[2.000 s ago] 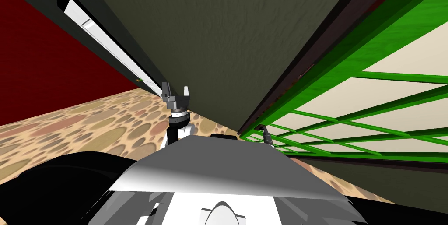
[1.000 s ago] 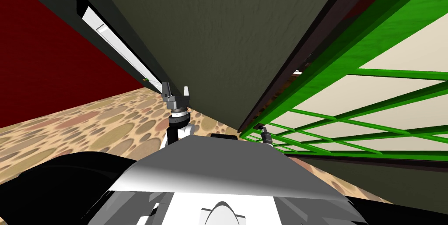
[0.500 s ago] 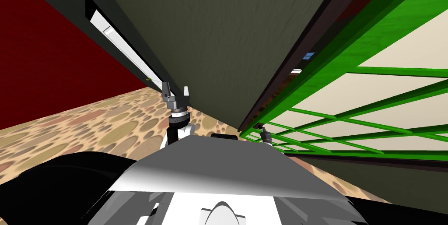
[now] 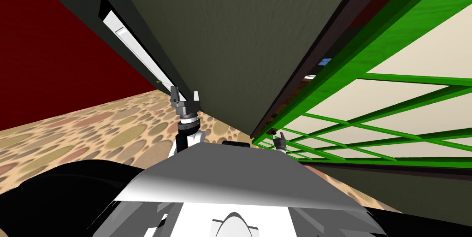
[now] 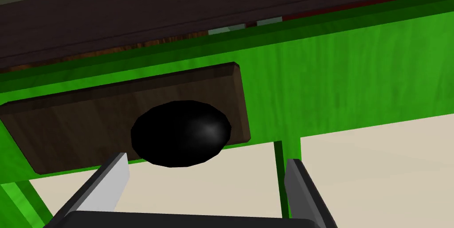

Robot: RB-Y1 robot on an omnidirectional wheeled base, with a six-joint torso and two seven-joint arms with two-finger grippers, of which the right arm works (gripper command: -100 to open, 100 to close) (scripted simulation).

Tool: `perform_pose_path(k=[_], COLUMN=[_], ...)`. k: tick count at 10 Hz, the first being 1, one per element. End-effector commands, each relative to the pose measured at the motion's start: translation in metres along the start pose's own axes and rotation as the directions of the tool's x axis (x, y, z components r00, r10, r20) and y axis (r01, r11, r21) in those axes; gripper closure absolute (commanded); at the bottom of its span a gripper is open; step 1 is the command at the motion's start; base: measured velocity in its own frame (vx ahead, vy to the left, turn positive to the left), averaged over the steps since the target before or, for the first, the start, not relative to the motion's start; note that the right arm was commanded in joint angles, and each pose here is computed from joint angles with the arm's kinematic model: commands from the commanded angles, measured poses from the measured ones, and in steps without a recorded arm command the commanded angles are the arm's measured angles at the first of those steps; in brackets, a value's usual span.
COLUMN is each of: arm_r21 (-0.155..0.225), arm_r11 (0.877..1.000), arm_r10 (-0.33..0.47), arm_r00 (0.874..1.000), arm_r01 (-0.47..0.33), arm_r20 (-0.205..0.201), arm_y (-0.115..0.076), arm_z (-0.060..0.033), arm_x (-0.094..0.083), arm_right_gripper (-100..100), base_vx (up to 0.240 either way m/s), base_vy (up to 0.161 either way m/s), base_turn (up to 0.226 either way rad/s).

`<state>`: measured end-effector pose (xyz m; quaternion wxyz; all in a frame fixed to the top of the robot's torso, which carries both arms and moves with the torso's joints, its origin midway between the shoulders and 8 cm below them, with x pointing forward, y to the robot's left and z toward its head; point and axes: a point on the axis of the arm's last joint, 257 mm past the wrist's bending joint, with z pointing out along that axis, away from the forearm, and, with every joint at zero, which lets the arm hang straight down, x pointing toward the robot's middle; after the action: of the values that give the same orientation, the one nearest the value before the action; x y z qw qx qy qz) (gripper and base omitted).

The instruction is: Pull the door open

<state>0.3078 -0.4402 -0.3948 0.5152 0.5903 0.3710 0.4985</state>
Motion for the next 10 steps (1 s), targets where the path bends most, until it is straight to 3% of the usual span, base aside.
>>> perform_pose_path(k=[1, 3, 6, 8, 9, 10], arm_r21=[-0.001, -0.003, -0.010, -0.017, -0.017, -0.021], arm_r11=[0.997, 0.992, 0.973, 0.946, 0.941, 0.921], arm_r10=[0.072, 0.124, 0.229, 0.323, 0.338, 0.389], arm_r00=[0.997, 0.992, 0.973, 0.946, 0.941, 0.921], arm_r01=[-0.072, -0.124, -0.229, -0.322, -0.338, -0.388], arm_r20=[0.003, 0.006, 0.012, 0.018, 0.018, 0.021], arm_y=[-0.002, -0.002, -0.003, -0.004, -0.004, -0.004], arm_z=[0.0013, 0.0023, 0.0046, 0.0070, 0.0070, 0.0082], arm_x=[0.005, 0.007, 0.012, 0.017, 0.017, 0.020], arm_right_gripper=[-100, -100, -100, -100, -100, -100], base_vx=[-0.072, -0.060, -0.056, -0.064, -0.056, -0.057], base_vy=[0.011, -0.003, -0.011, -0.011, -0.005, -0.004], base_turn=[0.037, 0.024, 0.026, 0.035, 0.018, 0.033])
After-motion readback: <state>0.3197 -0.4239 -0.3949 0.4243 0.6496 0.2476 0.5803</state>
